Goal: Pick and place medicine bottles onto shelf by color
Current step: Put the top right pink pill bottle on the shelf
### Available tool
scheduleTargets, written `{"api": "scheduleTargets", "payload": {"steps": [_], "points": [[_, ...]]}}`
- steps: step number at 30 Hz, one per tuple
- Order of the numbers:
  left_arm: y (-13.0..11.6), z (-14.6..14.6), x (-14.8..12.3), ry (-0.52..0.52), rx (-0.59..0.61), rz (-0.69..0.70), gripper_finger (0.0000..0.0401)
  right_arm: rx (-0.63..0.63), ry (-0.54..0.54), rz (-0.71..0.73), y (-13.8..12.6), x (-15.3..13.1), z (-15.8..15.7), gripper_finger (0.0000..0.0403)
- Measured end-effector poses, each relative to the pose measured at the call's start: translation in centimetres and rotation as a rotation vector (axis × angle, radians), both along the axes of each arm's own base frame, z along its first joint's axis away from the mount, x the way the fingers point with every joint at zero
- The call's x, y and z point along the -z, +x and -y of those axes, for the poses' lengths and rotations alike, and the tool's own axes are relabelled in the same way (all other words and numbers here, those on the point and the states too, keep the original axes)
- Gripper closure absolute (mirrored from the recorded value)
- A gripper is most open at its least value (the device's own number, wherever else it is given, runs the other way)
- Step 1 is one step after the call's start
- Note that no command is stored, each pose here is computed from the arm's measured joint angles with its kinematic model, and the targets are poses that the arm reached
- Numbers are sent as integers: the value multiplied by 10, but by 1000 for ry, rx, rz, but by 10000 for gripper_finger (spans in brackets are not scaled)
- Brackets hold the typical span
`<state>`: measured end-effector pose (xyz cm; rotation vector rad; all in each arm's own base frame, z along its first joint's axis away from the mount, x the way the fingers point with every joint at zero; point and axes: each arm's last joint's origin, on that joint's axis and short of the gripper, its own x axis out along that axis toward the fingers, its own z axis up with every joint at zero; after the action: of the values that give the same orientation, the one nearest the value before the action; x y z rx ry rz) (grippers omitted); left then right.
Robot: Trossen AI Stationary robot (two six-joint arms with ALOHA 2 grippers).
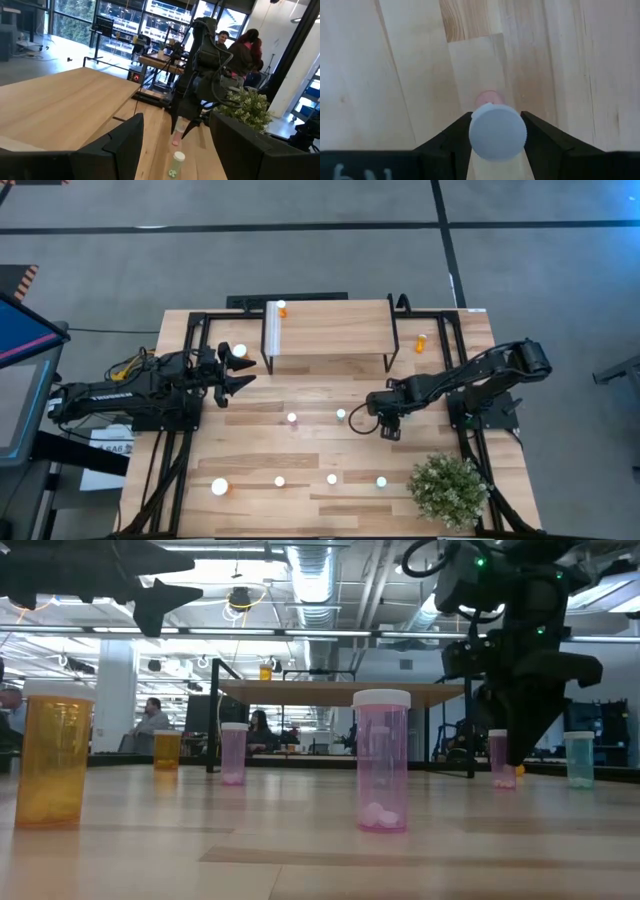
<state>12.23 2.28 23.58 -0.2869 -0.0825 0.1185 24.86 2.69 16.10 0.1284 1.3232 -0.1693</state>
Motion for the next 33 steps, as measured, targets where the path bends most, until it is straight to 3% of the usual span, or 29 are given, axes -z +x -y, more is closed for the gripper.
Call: {"api": "scheduleTargets", "payload": {"steps": [12, 23, 33], "points": [[0, 0, 0, -1, 0, -4, 186, 0, 6, 49, 5, -1, -1, 237], [0, 0, 1, -1, 0, -7, 186, -1, 8, 51, 5, -1, -1, 281], [0, 0, 1, -4, -1, -14, 186, -1, 13, 51, 5, -1, -1, 275]]}}
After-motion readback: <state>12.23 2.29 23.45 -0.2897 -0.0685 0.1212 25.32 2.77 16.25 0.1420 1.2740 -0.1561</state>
